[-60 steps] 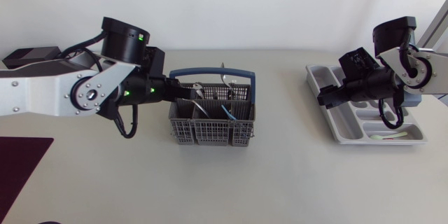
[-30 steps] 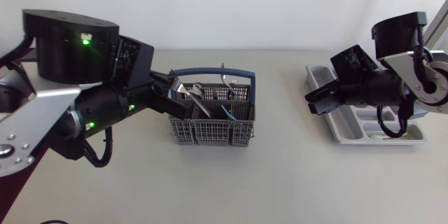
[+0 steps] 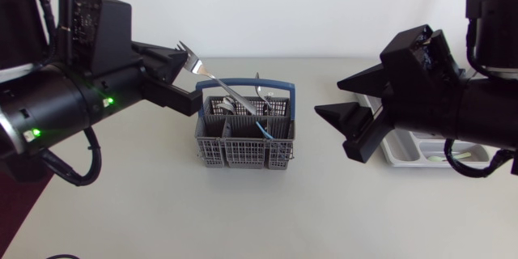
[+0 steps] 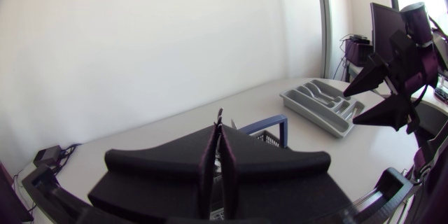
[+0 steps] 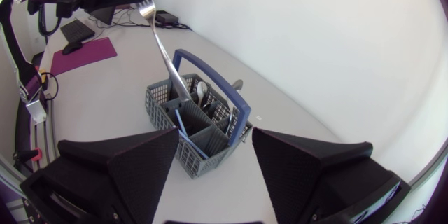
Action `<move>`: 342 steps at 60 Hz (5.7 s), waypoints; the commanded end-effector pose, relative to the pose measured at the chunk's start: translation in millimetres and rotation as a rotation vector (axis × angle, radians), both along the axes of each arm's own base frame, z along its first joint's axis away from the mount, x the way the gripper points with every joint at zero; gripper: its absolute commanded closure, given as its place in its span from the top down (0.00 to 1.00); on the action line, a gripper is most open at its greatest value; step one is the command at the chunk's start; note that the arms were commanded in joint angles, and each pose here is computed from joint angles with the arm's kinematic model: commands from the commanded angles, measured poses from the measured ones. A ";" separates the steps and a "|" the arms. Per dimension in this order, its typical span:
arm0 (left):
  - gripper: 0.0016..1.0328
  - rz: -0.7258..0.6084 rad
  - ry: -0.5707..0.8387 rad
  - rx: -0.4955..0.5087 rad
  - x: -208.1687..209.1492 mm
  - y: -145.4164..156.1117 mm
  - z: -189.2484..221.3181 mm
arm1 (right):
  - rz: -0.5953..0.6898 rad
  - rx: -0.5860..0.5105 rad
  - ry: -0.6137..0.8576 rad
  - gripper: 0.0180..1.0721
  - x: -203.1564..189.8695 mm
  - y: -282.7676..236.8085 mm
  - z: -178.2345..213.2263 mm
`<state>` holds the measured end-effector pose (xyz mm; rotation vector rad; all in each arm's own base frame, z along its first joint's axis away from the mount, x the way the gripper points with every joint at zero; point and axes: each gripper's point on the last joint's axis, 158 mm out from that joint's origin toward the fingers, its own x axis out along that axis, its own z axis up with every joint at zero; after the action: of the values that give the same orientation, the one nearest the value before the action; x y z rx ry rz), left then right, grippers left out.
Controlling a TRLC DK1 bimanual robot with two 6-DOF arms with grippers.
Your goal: Sort the cutlery from the basket into the organizer compartments.
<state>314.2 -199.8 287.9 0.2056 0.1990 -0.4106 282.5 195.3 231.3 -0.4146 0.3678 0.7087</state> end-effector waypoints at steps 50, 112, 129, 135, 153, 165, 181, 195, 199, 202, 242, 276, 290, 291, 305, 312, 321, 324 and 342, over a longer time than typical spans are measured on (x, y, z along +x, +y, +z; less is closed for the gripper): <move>0.04 -0.331 0.347 -0.201 5.2 -80.6 -30.2 | 0.166 -0.098 -0.078 0.66 -5.4 75.8 -37.3; 0.05 -0.360 0.398 -0.181 -5.6 -88.1 -48.0 | 0.152 -0.156 -0.061 0.06 11.4 92.8 -58.3; 0.51 -0.357 0.372 -0.197 -3.1 -86.0 -36.2 | 0.157 -0.159 -0.042 0.06 4.3 90.3 -62.9; 0.65 -0.346 0.347 -0.217 1.1 -81.0 -25.1 | 0.156 -0.165 -0.028 0.06 -0.5 86.1 -67.9; 0.68 -0.225 0.191 -0.316 24.0 -25.4 30.5 | 0.086 -0.173 0.011 0.06 -13.1 40.2 -77.3; 0.68 -0.215 0.200 -0.202 28.4 -14.8 -1.1 | -0.096 -0.152 0.034 0.06 6.6 -29.6 -78.3; 0.67 -0.294 0.228 -0.024 22.7 -29.6 -60.0 | -0.417 -0.112 0.124 0.06 77.1 -156.2 -98.2; 0.67 -0.375 0.248 0.100 16.5 -48.4 -97.3 | -0.588 -0.058 0.202 0.06 139.4 -251.0 -115.0; 0.67 -0.388 0.250 0.125 16.7 -50.8 -103.6 | -0.625 -0.046 0.214 0.06 158.0 -275.1 -118.5; 0.67 -0.402 0.248 0.149 16.4 -52.8 -108.8 | -0.652 -0.042 0.219 0.06 171.2 -291.6 -120.6; 0.68 -0.590 0.237 0.376 -10.3 -64.8 -166.9 | -0.831 0.056 0.356 0.06 302.1 -422.6 -196.9; 0.68 -0.636 0.252 0.386 -23.3 -72.1 -178.0 | -0.857 0.083 0.502 0.17 290.8 -425.1 -273.3; 0.68 -0.648 0.261 0.386 -31.3 -73.8 -181.7 | -0.866 0.079 0.479 0.48 280.4 -425.0 -259.8; 0.68 -0.651 0.262 0.387 -32.8 -74.2 -182.4 | -0.865 0.079 0.471 0.50 278.9 -424.9 -255.5; 0.68 -0.657 0.257 0.378 -38.2 -75.3 -181.9 | -0.794 0.031 0.350 0.61 247.0 -380.3 -195.7; 0.68 -0.657 0.258 0.374 -40.3 -75.2 -181.7 | -0.673 0.012 0.293 0.61 220.1 -325.2 -163.6; 0.68 -0.656 0.259 0.372 -40.7 -74.8 -181.6 | -0.483 -0.013 0.223 0.61 175.8 -248.1 -134.1; 0.68 -0.656 0.256 0.371 -41.4 -74.3 -180.7 | -0.406 -0.029 0.186 0.61 157.5 -218.4 -125.7; 0.68 -0.653 0.252 0.362 -44.7 -72.9 -176.9 | -0.058 -0.046 0.113 0.61 66.4 -81.5 -111.0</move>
<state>276.9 -274.1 114.4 0.5949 0.4485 -1.0455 370.2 91.6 125.7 -0.3889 0.5109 0.6006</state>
